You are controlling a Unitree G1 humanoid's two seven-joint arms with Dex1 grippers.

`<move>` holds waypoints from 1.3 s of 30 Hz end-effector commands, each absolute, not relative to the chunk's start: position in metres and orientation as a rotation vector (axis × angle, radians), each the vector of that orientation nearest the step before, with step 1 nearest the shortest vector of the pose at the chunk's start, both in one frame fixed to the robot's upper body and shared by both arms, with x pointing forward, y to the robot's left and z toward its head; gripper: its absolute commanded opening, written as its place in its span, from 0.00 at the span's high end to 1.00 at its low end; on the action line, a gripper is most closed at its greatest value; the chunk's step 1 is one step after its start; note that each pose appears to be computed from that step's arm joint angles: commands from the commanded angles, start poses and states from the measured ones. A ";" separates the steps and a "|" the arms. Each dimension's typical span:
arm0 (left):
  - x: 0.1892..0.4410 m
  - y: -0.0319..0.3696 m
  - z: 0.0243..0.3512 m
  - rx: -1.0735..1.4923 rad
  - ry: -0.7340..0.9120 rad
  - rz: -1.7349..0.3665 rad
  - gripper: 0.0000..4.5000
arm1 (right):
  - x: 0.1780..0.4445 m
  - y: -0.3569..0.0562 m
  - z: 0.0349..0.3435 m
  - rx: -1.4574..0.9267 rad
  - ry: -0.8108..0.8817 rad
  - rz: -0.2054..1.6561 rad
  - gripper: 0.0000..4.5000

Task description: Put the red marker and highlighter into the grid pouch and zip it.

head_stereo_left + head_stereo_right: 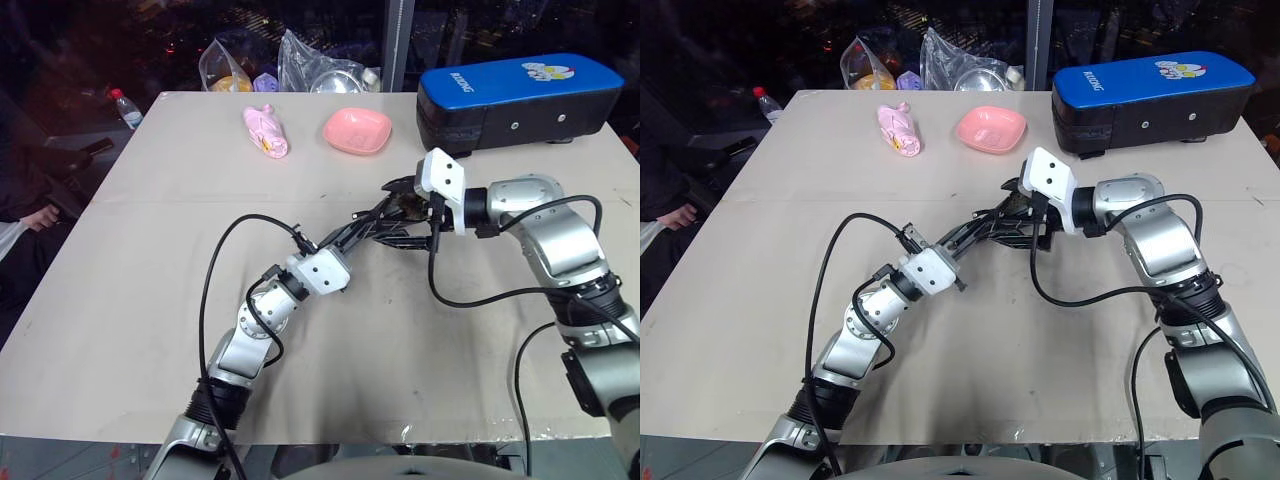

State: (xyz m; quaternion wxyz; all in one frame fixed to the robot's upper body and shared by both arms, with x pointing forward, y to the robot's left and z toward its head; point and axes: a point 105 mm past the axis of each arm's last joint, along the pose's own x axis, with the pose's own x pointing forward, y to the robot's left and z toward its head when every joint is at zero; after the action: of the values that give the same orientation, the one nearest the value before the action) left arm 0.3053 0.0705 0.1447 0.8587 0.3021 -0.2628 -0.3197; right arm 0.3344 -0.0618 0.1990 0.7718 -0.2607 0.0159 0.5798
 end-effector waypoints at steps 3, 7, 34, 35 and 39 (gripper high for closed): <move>0.302 0.072 0.158 0.623 -0.607 -0.654 1.00 | 0.336 -0.057 0.206 -0.596 -0.009 1.246 0.07; 0.302 0.073 0.159 0.624 -0.606 -0.652 1.00 | 0.333 -0.053 0.208 -0.592 -0.026 1.262 0.36; 0.301 0.077 0.152 0.621 -0.572 -0.650 1.00 | 0.327 -0.087 0.216 -0.142 -0.034 1.245 0.99; 0.301 0.077 0.152 0.622 -0.572 -0.650 1.00 | 0.329 -0.090 0.215 -0.129 -0.032 1.236 0.99; 0.301 0.079 0.152 0.626 -0.572 -0.648 1.00 | 0.337 -0.104 0.209 -0.120 -0.017 1.191 0.99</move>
State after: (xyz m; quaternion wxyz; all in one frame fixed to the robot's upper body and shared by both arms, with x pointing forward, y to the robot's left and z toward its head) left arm 0.3016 0.0716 0.1488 0.8584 0.2968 -0.2700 -0.3197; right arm 0.3332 -0.0892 0.1924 0.8128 -0.0500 0.0284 0.5797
